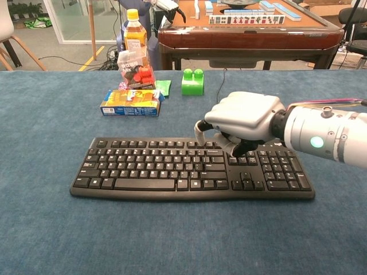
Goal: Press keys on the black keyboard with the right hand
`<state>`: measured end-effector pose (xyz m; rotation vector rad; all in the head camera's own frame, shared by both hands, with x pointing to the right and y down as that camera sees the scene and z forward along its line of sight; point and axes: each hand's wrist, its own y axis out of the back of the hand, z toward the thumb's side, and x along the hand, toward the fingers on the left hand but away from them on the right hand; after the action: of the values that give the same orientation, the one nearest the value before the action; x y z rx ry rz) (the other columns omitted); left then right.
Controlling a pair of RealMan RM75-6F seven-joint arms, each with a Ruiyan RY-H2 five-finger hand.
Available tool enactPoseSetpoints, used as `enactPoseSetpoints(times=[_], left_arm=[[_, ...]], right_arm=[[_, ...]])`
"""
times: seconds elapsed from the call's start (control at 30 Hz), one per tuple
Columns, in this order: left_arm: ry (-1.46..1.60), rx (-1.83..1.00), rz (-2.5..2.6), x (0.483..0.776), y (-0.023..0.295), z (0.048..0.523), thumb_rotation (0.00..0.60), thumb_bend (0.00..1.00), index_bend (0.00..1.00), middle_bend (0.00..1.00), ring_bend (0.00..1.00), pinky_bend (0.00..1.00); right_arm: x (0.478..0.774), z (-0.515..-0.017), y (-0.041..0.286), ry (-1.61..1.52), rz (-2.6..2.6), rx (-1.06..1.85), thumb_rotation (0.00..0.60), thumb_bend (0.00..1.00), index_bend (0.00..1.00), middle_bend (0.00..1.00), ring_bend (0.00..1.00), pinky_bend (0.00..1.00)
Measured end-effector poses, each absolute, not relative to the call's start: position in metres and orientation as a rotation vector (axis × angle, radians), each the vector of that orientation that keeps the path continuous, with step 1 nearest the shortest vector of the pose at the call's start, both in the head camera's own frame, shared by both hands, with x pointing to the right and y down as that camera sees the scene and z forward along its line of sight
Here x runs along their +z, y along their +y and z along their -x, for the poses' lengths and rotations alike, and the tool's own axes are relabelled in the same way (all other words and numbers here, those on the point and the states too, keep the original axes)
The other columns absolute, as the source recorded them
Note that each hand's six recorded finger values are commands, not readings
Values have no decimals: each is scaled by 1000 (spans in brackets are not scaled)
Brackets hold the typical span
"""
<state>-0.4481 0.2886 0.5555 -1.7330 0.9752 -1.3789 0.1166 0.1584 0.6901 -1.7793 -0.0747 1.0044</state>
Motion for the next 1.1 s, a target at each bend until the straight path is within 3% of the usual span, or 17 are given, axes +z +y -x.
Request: enactPoseSetpoints(times=[1.1], left_arm=[[1018, -1378, 1737, 550, 288, 454, 600, 147, 489, 294, 264, 496]], right_arm=[[717, -97, 158, -83, 1830, 982, 600, 1000, 366, 1000, 1000, 1000]])
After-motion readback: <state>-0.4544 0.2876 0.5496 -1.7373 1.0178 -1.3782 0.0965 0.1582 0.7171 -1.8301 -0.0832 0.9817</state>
